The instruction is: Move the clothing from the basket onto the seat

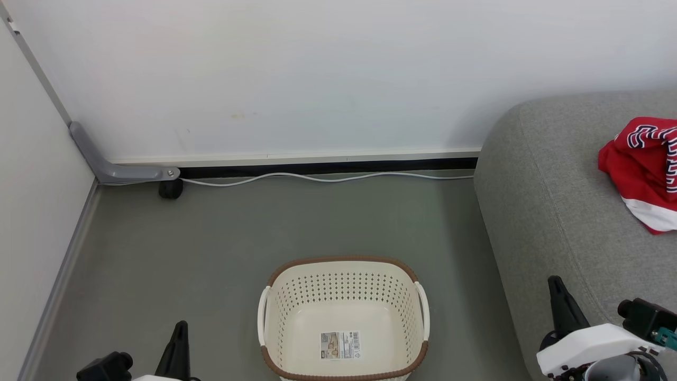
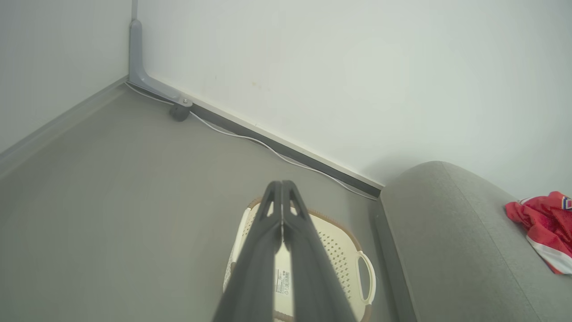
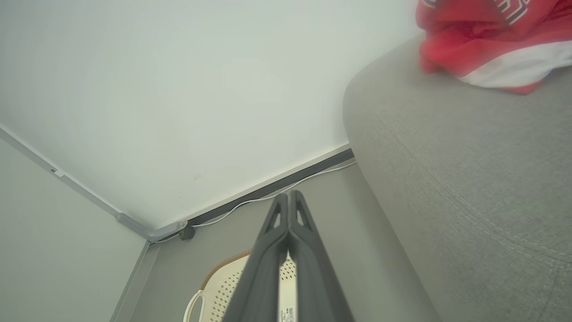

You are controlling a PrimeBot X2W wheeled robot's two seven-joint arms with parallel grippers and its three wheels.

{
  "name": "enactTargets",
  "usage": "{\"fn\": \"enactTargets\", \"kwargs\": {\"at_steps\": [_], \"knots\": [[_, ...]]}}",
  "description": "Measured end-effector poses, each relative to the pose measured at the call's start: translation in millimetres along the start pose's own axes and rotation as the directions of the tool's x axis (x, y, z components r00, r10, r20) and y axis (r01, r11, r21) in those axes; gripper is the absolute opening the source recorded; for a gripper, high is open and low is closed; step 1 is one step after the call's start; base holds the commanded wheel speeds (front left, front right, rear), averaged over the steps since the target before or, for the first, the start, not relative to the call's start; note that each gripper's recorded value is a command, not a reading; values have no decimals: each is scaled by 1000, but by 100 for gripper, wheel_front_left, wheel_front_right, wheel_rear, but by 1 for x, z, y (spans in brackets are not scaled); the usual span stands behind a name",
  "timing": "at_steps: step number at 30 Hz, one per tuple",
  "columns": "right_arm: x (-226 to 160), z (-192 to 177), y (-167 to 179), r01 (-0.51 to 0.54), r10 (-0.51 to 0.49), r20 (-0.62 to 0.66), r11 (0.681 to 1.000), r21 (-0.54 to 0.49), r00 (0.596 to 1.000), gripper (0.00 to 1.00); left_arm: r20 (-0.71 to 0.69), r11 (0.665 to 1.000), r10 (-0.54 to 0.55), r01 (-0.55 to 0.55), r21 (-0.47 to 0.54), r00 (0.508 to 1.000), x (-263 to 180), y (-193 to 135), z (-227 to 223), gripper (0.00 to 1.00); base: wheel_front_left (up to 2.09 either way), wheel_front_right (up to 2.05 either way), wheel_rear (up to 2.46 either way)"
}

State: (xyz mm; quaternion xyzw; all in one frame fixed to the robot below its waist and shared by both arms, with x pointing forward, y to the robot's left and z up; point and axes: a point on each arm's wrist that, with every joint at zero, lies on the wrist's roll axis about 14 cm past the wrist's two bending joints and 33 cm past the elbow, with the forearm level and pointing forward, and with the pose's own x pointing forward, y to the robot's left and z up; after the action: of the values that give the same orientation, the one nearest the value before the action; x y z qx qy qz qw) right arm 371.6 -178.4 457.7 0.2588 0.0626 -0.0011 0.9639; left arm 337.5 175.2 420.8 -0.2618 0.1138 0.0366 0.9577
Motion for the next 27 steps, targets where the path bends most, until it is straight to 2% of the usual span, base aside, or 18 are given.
{"fn": "enactTargets", "kwargs": {"at_steps": [12, 27], "knots": [[2, 5, -2, 16, -17, 5, 992, 124, 1000, 0, 2, 992, 5, -4, -124, 1000, 3, 0, 5, 0, 0, 0, 0], [3, 10, -5, 32, -37, 9, 953, 301, 999, 0, 3, 954, 9, -8, -299, 1000, 7, -1, 12, 0, 0, 0, 0]]}}
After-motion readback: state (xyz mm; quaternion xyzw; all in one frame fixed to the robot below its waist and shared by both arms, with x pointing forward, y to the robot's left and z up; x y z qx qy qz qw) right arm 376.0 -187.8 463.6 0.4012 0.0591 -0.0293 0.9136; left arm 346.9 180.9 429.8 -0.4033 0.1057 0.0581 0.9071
